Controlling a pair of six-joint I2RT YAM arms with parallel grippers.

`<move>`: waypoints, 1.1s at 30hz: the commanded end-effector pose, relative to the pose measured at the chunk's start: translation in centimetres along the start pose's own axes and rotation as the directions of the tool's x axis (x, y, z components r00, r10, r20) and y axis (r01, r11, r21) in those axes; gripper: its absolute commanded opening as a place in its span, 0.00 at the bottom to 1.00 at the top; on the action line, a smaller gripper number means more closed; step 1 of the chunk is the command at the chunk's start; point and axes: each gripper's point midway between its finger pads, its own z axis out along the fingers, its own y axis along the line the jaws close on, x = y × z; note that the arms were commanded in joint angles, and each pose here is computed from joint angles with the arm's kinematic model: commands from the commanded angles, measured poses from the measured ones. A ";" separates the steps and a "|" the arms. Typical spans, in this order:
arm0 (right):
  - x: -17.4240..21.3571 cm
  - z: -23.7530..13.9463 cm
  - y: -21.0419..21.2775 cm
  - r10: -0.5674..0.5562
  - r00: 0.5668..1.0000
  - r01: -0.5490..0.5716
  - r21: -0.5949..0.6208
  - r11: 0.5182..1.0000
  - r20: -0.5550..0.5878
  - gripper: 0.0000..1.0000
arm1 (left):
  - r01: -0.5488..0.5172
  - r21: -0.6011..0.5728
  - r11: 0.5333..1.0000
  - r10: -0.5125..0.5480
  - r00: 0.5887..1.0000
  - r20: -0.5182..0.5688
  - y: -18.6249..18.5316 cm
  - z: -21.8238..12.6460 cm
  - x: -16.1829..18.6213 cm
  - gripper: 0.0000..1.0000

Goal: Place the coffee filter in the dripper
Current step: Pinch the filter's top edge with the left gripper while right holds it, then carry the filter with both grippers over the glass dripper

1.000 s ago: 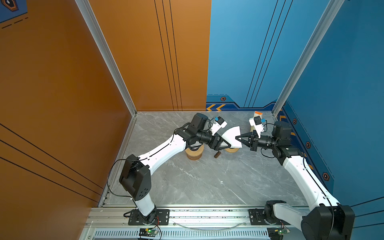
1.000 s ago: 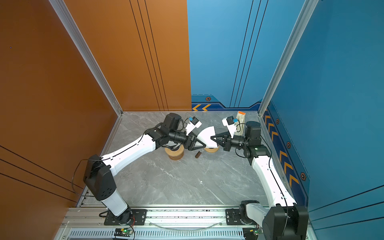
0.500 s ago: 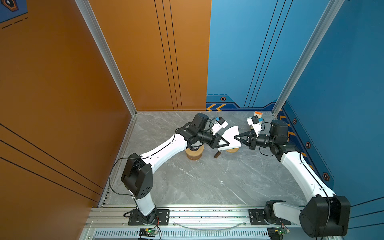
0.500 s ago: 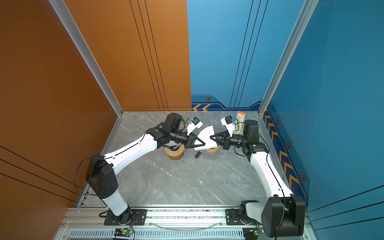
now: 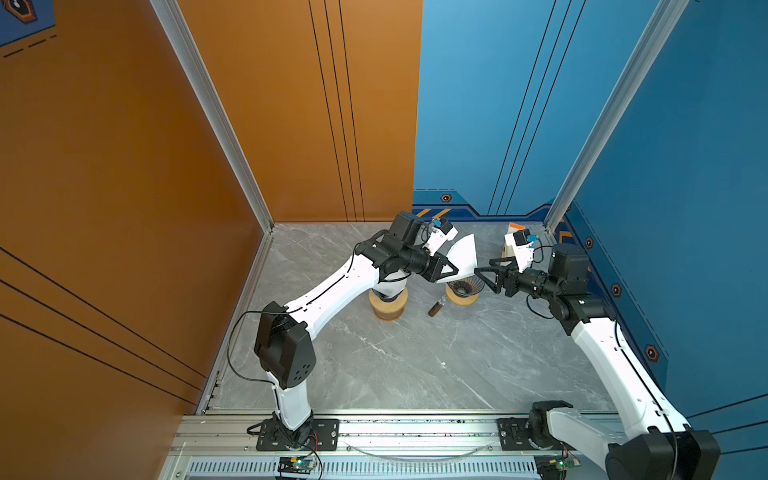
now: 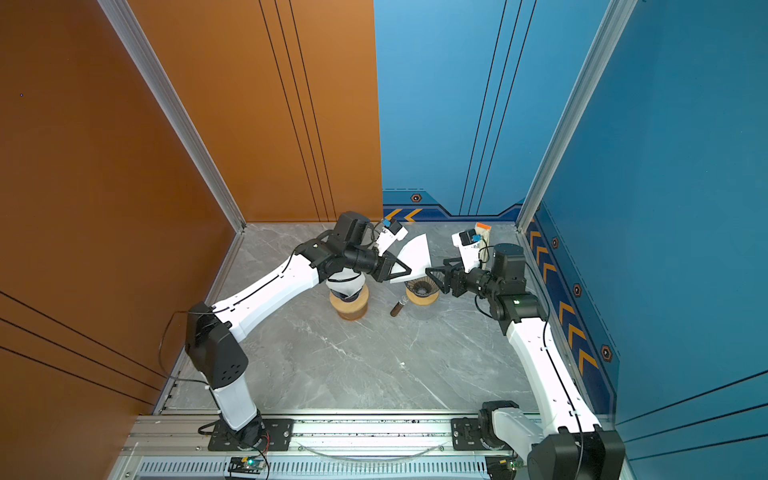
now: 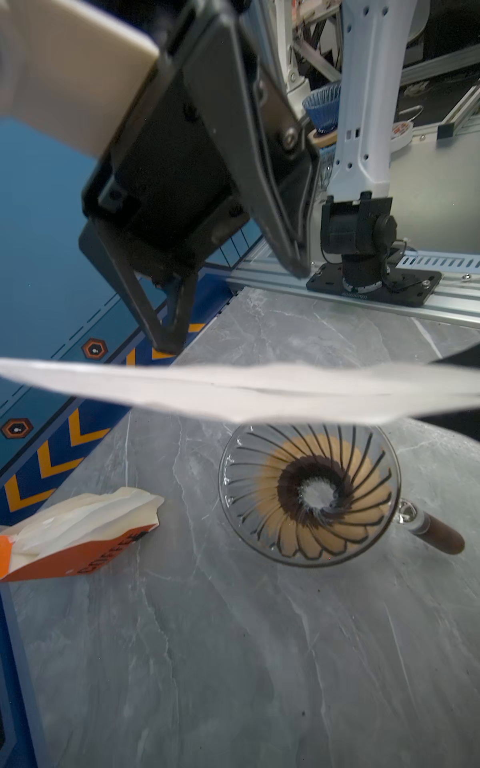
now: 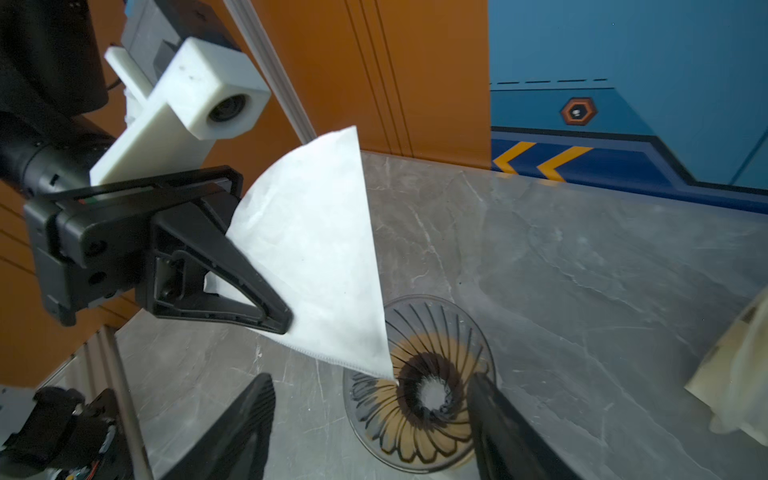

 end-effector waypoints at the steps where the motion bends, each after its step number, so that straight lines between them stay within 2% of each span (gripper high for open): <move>1: 0.6 -1.4 -2.1 0.054 0.998 -0.048 0.187 0.981 -0.028 0.73 | 0.002 -0.150 0.989 -0.025 0.988 -0.153 2.1 1.1 2.7 0.00; 8: 1.6 -3.4 -3.6 0.094 0.993 -0.064 0.325 0.944 -0.077 0.78 | -0.088 -0.293 0.952 0.002 0.959 -0.283 2.2 2.8 3.1 0.00; 12: 2.4 -3.8 -3.8 0.135 0.984 -0.085 0.352 0.932 -0.118 0.87 | -0.109 -0.343 0.933 -0.006 0.948 -0.317 2.7 3.4 3.3 0.00; 19: 3.4 -3.7 -4.5 0.182 0.969 -0.105 0.387 0.916 -0.168 0.91 | -0.141 -0.427 0.893 -0.011 0.943 -0.334 3.9 3.3 3.5 0.03; 24: 3.6 -3.4 -4.7 0.187 0.966 -0.106 0.386 0.916 -0.178 1.00 | -0.141 -0.425 0.894 -0.011 0.942 -0.335 3.7 3.8 3.6 0.15; 33: 3.2 -2.8 -5.0 0.227 0.959 -0.146 0.388 0.910 -0.171 1.00 | -0.098 -0.372 0.923 -0.018 0.955 -0.296 2.5 4.6 2.5 0.34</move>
